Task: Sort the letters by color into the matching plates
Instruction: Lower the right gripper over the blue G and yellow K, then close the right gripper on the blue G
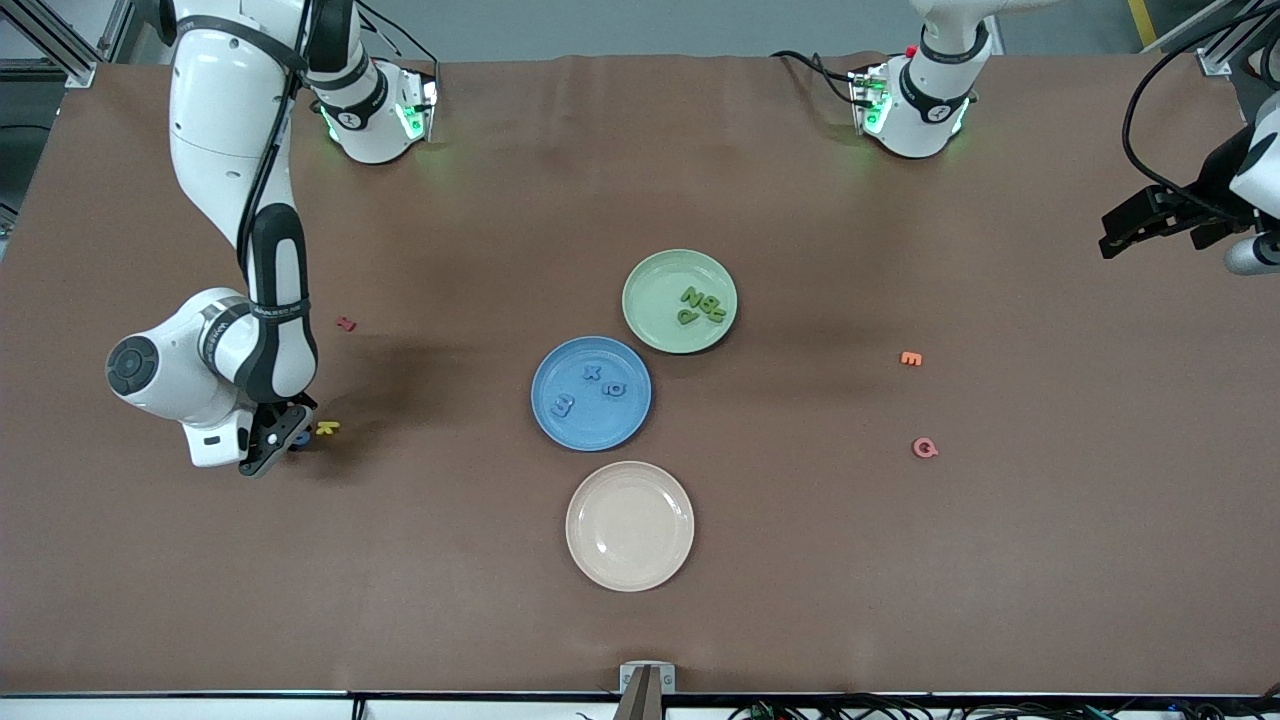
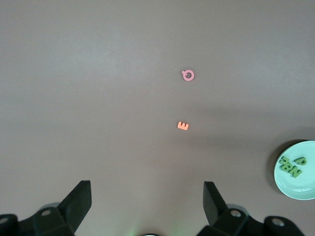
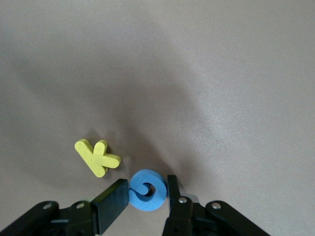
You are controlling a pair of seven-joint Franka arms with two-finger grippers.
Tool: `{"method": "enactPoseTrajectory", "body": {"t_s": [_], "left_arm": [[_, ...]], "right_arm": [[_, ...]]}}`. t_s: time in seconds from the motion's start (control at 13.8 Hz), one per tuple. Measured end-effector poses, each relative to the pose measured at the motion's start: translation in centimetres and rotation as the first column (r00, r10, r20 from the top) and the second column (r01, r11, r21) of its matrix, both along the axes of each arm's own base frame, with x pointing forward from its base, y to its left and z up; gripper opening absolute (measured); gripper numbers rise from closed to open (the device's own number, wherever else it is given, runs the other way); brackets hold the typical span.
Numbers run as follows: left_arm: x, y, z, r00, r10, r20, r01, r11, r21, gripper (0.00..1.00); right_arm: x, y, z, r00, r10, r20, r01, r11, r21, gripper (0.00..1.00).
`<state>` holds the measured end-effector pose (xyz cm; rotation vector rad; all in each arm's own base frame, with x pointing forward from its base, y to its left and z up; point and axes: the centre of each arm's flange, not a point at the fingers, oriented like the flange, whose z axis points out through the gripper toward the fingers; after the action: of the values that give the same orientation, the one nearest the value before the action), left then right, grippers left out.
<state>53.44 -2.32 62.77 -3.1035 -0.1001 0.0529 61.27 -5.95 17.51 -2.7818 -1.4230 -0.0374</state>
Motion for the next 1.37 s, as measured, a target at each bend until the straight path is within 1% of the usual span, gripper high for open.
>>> {"method": "enactPoseTrajectory", "body": {"t_s": [0.14, 0.22, 0.29, 0.43, 0.65, 0.72, 1.01, 1.08, 1.16, 1.37], "left_arm": [[-0.01, -0.38, 0.0, 1.0, -0.007, 0.0, 0.007, 1.0, 0.0, 1.0], [-0.01, -0.39, 0.0, 1.0, -0.007, 0.0, 0.007, 1.0, 0.0, 1.0], [-0.01, -0.38, 0.0, 1.0, -0.007, 0.0, 0.007, 1.0, 0.0, 1.0], [-0.01, -0.37, 0.02, 1.0, -0.007, 0.001, 0.007, 1.0, 0.0, 1.0], [-0.06, -0.38, 0.11, 1.0, -0.007, 0.003, 0.007, 1.0, 0.0, 1.0], [-0.08, -0.38, 0.14, 1.0, -0.007, 0.004, 0.007, 1.0, 0.001, 1.0], [-0.11, -0.47, 0.21, 1.0, -0.008, 0.005, 0.008, 1.0, 0.001, 1.0], [-0.12, -0.63, 0.21, 1.0, -0.011, 0.006, 0.011, 1.0, 0.001, 1.0], [-0.13, -0.83, 0.21, 1.0, -0.015, 0.006, 0.015, 1.0, 0.001, 1.0], [-0.14, -1.14, 0.23, 1.0, -0.021, 0.007, 0.021, 1.0, 0.001, 1.0]], "right_arm": [[0.01, -0.07, 0.03, 1.0, -0.002, 0.002, 0.002, 1.0, 0.001, 0.39], [0.08, -0.2, 0.07, 1.0, -0.005, 0.009, 0.005, 1.0, -0.002, 0.3], [0.09, -0.24, 0.05, 1.0, -0.007, 0.009, 0.007, 1.0, 0.0, 0.3], [0.17, -0.32, 0.11, 1.0, -0.008, 0.015, 0.008, 1.0, -0.003, 0.21], [0.22, -0.31, 0.12, 1.0, -0.008, 0.016, 0.008, 1.0, -0.002, 0.19], [0.26, -0.3, 0.15, 1.0, -0.009, 0.017, 0.009, 1.0, -0.002, 0.25], [0.87, -0.2, 0.74, 0.999, -0.004, 0.034, 0.004, 1.0, -0.002, 0.67], [0.93, -0.23, 0.81, 0.999, -0.004, 0.034, 0.004, 1.0, -0.002, 0.77], [0.93, -0.29, 0.84, 0.999, -0.005, 0.034, 0.005, 1.0, -0.002, 0.83], [0.9, -0.36, 0.89, 1.0, -0.001, 0.025, 0.001, 1.0, 0.001, 0.85]]}}
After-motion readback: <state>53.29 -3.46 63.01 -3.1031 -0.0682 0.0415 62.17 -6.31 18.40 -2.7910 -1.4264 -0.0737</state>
